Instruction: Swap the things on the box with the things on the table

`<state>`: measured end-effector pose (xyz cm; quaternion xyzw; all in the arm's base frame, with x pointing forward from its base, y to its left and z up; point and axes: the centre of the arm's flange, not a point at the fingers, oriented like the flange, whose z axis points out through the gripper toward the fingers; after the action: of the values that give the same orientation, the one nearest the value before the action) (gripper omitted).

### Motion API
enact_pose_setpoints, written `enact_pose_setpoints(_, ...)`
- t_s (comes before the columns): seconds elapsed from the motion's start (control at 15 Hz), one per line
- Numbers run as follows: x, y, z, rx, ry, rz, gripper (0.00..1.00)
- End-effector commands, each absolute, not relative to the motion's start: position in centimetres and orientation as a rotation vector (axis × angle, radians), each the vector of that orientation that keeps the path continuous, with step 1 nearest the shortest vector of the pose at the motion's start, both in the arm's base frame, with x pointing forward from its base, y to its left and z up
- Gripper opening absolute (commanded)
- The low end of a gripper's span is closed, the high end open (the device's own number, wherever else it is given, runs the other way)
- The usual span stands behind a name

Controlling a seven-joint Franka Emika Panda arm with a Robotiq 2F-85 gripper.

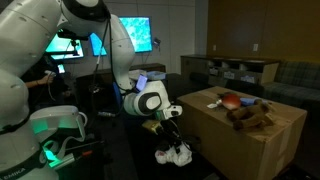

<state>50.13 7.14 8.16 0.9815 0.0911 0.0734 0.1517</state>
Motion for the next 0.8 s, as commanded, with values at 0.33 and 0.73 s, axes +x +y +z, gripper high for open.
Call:
enact_pose_setpoints(0.33, 51.1, 7.6, 10.6, 2.838, 0.259, 0.259, 1.0)
enact_pose_setpoints(0.73, 50.0, 11.4, 11.9, 2.939, 0.386, 0.277, 1.0)
